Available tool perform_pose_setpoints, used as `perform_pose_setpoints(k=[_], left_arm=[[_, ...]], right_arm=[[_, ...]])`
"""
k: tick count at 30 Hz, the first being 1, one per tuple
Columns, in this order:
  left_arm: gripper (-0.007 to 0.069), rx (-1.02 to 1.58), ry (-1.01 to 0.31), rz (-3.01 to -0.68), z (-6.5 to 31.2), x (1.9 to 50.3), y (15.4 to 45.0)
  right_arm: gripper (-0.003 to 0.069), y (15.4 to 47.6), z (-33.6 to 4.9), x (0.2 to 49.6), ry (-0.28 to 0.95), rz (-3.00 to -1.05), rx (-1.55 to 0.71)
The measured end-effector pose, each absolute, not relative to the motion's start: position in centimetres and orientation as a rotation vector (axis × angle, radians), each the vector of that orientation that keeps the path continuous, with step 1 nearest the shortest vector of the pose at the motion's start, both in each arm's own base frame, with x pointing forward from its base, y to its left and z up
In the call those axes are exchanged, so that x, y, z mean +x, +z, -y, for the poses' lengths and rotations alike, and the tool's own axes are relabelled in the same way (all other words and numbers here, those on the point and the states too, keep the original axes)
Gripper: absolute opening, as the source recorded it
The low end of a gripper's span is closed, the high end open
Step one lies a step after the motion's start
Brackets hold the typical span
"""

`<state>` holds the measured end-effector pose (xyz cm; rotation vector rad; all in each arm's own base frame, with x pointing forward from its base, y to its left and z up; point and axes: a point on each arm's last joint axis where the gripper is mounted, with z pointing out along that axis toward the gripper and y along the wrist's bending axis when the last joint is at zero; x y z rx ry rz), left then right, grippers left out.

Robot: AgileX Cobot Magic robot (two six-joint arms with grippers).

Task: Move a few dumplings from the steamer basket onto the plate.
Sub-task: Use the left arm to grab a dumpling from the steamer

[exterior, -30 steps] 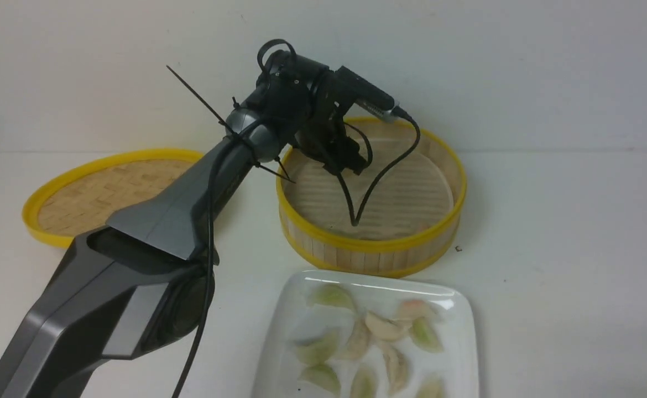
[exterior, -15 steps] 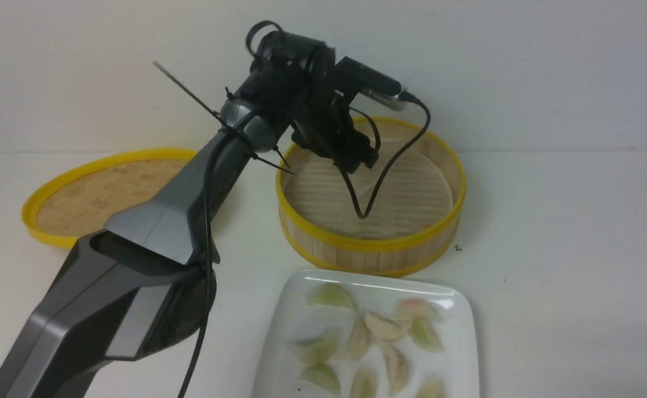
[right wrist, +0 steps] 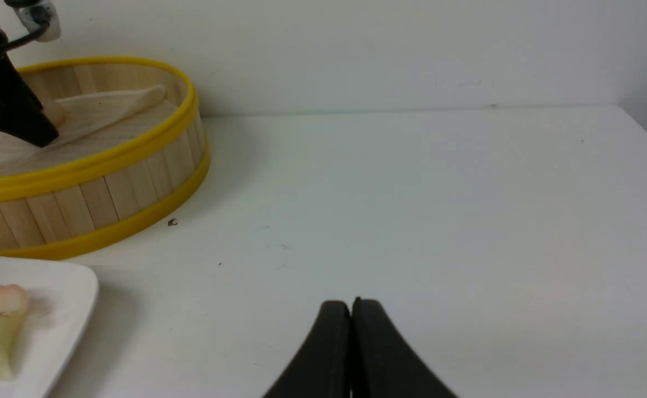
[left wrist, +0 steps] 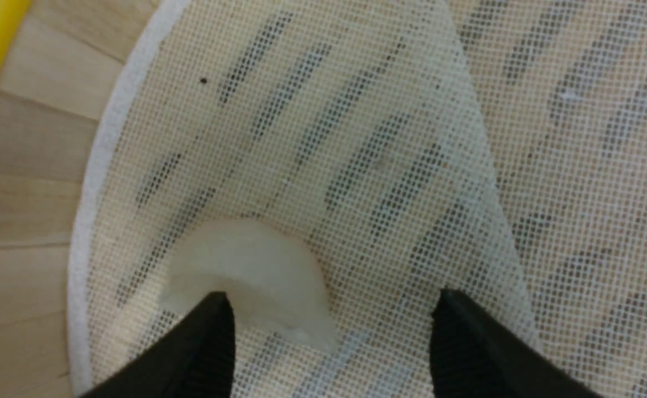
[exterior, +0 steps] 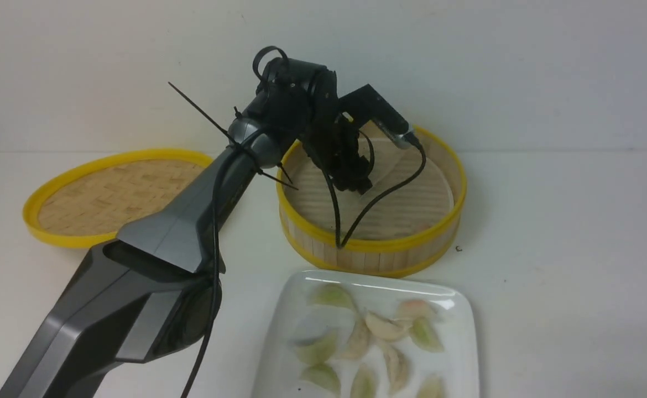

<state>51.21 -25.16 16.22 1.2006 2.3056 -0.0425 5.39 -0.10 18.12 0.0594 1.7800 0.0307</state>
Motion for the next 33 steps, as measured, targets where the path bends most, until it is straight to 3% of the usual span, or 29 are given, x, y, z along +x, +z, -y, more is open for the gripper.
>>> perform_pose_setpoints(k=[3,5,6,7,8,9,12,19,27,31,32,33], left_arm=[[0.0394,1.193,-0.045,-2.309,25.2,51.2,16.2],[0.0316,1.17,-0.049,-2.322,25.1,51.2,16.2],[0.0215,1.15,-0.048,-2.333,25.1,51.3,16.2],[0.0201,1.144,-0.053,-2.337,25.1,51.2,16.2],[0.0093,1.124,-0.061,-2.356,25.0,51.2,16.3],[0.0046,1.11,-0.06,-2.365,25.0,51.1,16.4],[0.0001,1.074,-0.061,-2.383,24.7,51.1,17.1],[-0.0006,0.955,-0.105,-2.394,22.6,51.7,19.3],[0.0002,0.936,-0.397,-2.272,21.7,52.8,19.6],[0.0064,1.014,-0.412,-2.215,22.0,53.1,18.3],[0.013,1.043,-0.409,-2.204,22.0,53.2,17.6],[0.0139,1.043,-0.409,-2.205,22.1,53.2,17.5]], right_arm=[[-0.0015,18.1,0.1,5.4,0.031,-1.78,0.059],[-0.0015,18.1,0.1,5.4,0.031,-1.78,0.059],[-0.0015,18.1,0.1,5.4,0.031,-1.78,0.059],[-0.0015,18.1,0.1,5.4,0.031,-1.78,0.059],[-0.0015,18.1,0.1,5.4,0.031,-1.78,0.059],[-0.0015,18.1,0.1,5.4,0.031,-1.78,0.059],[-0.0015,18.1,0.1,5.4,0.031,-1.78,0.059],[-0.0015,18.1,0.1,5.4,0.033,-1.78,0.062],[-0.0015,18.1,0.1,5.4,0.033,-1.78,0.062],[-0.0015,18.1,0.1,5.4,0.034,-1.78,0.063],[-0.0015,18.1,0.1,5.4,0.034,-1.78,0.063],[-0.0015,18.1,0.1,5.4,0.034,-1.78,0.063]])
